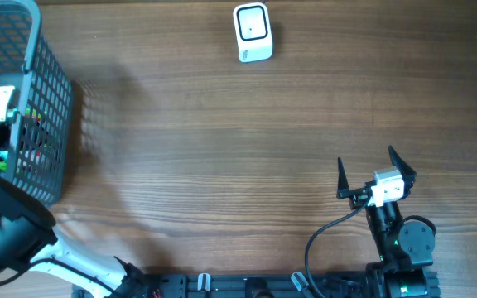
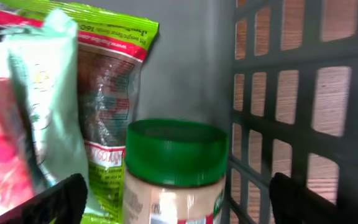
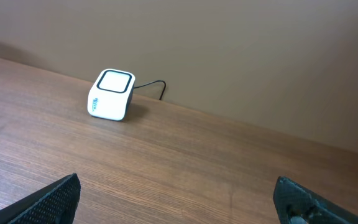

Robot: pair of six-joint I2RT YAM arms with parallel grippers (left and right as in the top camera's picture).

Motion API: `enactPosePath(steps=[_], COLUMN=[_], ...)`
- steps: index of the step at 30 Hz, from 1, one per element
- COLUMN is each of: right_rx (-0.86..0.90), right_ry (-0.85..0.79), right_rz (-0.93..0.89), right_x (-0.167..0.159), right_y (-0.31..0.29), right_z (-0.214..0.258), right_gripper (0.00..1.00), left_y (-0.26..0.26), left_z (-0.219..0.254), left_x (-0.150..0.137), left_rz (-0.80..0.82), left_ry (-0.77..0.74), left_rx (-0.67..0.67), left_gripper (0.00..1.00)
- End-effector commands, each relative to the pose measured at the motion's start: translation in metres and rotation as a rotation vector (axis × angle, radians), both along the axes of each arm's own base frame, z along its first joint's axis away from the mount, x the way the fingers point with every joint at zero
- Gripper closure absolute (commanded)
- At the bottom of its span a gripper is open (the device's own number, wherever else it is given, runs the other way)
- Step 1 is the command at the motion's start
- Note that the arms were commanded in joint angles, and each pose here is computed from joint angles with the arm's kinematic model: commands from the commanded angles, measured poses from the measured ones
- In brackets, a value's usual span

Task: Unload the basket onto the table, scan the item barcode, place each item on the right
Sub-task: 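Move the left gripper into the grey basket toward the green-lidded jar, then grasp the green-lidded jar with the left gripper and lift it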

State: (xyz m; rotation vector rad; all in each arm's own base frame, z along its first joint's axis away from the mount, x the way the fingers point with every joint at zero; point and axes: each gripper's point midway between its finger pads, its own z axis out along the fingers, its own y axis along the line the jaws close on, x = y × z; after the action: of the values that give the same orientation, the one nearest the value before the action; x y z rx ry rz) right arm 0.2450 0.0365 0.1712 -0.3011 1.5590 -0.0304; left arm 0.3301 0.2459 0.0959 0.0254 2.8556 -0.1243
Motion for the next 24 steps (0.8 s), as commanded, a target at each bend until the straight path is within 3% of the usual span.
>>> enactPosePath(steps=[1, 11, 24], right_rx=[-0.01, -0.01, -0.01], right_ry=[-0.002, -0.002, -0.002], right_rz=[-0.02, -0.02, -0.02], right_x=[0.001, 0.001, 0.001], right_y=[-0.004, -0.004, -0.004], right_z=[0.0, 0.0, 0.0], right_gripper=[0.0, 0.0, 0.0], left_y=[0.001, -0.005, -0.01], left_z=[-0.012, -0.033, -0.054], left_x=[-0.005, -0.012, -0.017], left_rz=[-0.021, -0.02, -0.019], left_ry=[0.038, 0.063, 0.068], left_rx=[0.013, -0.014, -0.018], left_gripper=[0.15, 0.23, 0.24])
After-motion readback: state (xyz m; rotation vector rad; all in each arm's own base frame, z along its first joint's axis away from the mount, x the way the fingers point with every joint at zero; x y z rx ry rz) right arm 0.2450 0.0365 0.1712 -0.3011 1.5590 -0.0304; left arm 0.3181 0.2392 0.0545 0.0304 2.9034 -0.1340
